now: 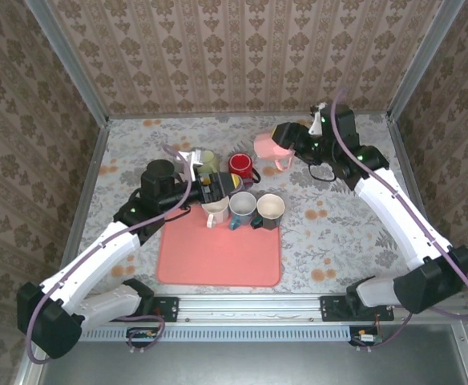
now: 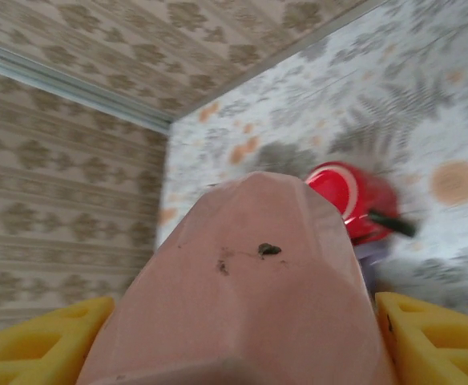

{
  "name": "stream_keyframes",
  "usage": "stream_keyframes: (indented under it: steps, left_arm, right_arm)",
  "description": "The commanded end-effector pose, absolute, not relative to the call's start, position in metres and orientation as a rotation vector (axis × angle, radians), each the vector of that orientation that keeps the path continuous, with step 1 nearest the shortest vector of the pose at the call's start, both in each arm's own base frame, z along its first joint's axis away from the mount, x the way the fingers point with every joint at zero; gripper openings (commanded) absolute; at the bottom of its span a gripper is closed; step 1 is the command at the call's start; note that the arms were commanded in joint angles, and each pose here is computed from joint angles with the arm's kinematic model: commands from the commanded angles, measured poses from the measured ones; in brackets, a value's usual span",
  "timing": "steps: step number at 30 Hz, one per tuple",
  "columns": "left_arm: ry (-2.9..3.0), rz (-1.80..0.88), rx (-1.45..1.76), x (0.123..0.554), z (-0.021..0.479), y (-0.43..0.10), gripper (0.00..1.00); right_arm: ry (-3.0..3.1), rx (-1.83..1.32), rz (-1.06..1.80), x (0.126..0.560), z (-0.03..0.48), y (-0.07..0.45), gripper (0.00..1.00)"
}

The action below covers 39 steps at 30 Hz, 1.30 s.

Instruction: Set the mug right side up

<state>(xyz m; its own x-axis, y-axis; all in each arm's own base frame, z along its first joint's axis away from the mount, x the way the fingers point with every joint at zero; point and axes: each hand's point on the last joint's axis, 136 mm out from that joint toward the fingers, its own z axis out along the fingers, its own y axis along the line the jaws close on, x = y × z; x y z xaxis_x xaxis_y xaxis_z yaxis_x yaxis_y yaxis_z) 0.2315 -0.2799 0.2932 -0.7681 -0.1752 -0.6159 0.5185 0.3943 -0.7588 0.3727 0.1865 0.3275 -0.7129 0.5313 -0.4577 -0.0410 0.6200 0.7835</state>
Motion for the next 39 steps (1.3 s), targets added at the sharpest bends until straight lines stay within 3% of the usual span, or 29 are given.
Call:
stream_keyframes:
  steps: [1,8,13,17,26,35,39]
  left_arm:
    - [1.819,-1.450,0.529,0.217,0.317,-0.294,0.92]
    - [1.660,-1.599,0.650,0.205,0.336,-0.307,0.91]
    - [1.544,-1.741,0.625,0.209,0.342,-0.308,0.87]
    - [1.527,-1.752,0.589,0.219,0.345,-0.304,0.82]
    - [1.322,-1.720,0.684,0.199,0.379,-0.295,0.71]
    - [1.264,-1.645,0.684,0.193,0.386,-0.287,0.43]
    - [1.241,-1.671,0.736,0.184,0.389,-0.294,0.23]
  right_arm:
    - [1.860,0.446,1.556,0.361,0.397,0.206,0.43]
    - [1.736,0.438,1.924,0.330,0.425,0.219,0.41]
    - [1.682,0.399,2.039,0.306,0.442,0.226,0.39]
    - [1.678,0.327,2.089,0.287,0.454,0.237,0.39]
    - [1.662,0.307,2.165,0.270,0.452,0.249,0.37]
    - [1.668,0.307,2.188,0.263,0.447,0.259,0.37]
    - [1.678,0.321,2.191,0.264,0.441,0.263,0.36]
